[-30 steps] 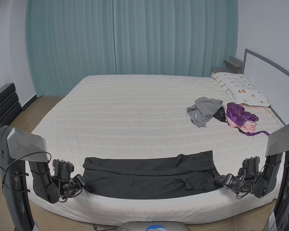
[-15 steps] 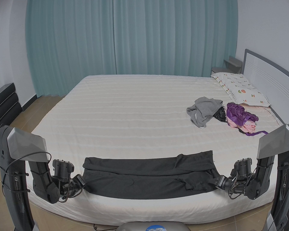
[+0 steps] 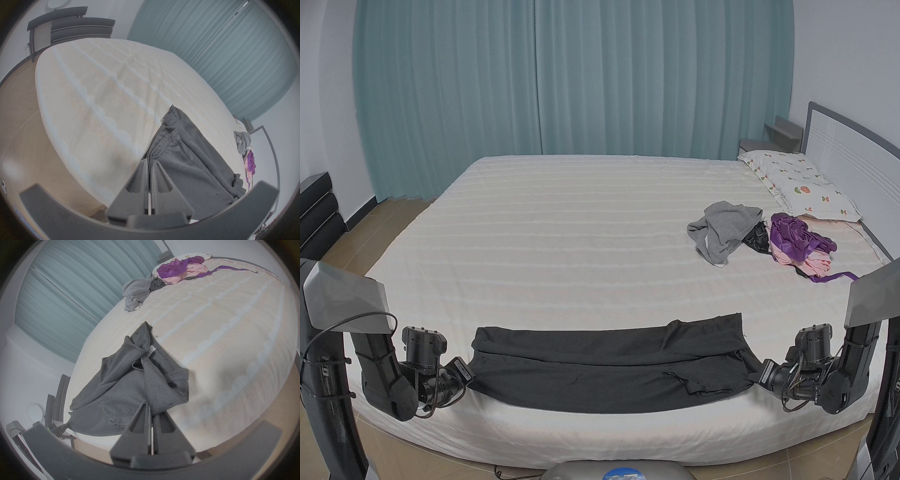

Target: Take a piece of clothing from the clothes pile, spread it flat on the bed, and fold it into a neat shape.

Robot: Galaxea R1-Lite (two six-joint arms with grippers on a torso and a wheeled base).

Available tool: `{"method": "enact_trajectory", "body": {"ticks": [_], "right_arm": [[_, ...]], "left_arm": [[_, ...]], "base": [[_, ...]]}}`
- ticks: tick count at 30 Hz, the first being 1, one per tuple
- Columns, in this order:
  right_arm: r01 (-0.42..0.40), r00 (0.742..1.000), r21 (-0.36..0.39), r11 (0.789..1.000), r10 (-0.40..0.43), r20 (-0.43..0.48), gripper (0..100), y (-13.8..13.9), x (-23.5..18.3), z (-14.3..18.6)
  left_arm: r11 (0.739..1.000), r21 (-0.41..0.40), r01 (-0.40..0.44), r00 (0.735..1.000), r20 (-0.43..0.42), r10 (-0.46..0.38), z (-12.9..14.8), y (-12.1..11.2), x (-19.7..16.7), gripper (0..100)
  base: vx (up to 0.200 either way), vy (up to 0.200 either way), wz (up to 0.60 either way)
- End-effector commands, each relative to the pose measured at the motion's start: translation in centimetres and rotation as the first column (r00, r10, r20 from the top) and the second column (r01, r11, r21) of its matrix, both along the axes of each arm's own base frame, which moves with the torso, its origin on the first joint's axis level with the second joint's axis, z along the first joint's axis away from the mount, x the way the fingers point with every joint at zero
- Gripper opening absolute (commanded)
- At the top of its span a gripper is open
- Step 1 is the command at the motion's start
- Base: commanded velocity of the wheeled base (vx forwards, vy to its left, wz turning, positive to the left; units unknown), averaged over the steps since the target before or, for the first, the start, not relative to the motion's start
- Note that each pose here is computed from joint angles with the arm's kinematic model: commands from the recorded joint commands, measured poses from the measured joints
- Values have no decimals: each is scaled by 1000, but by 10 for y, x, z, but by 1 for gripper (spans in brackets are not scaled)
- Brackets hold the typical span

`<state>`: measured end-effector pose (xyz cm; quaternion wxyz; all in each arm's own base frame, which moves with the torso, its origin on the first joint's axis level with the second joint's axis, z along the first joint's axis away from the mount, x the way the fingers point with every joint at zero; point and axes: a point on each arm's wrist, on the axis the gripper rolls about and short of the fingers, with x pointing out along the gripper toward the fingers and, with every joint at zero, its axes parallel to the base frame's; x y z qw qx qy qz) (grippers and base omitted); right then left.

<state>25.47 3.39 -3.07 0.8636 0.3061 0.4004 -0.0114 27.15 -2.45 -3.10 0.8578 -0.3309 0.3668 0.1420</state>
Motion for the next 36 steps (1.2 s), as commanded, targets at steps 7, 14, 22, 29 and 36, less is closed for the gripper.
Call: {"method": "enact_trajectory", "body": {"ticks": [7,14,22,29,36], "right_arm": [[14,999,13,1000,-15,34,0,-4,-6,15],[2,1000,5,1000,-2,11,0,-6,-16,16],[-70,997,-46,996,68,-40,0,-8,-29,9],[-97,993,-87,991,91,-72,0,-14,-31,-1],[-139,985,-109,984,126,-121,0,-13,-34,-13]], "left_arm": [[1000,-1,-17,999,51,17,18,6,-1,0],[999,35,12,999,32,-13,19,8,-10,0],[996,73,57,998,-23,-55,13,7,-19,0],[989,103,109,988,-120,-97,8,6,-28,0],[986,103,130,983,-142,-115,4,3,-30,0]], "base": [[0,0,0],[0,0,0],[0,0,0],[0,0,0],[0,0,0]]}}
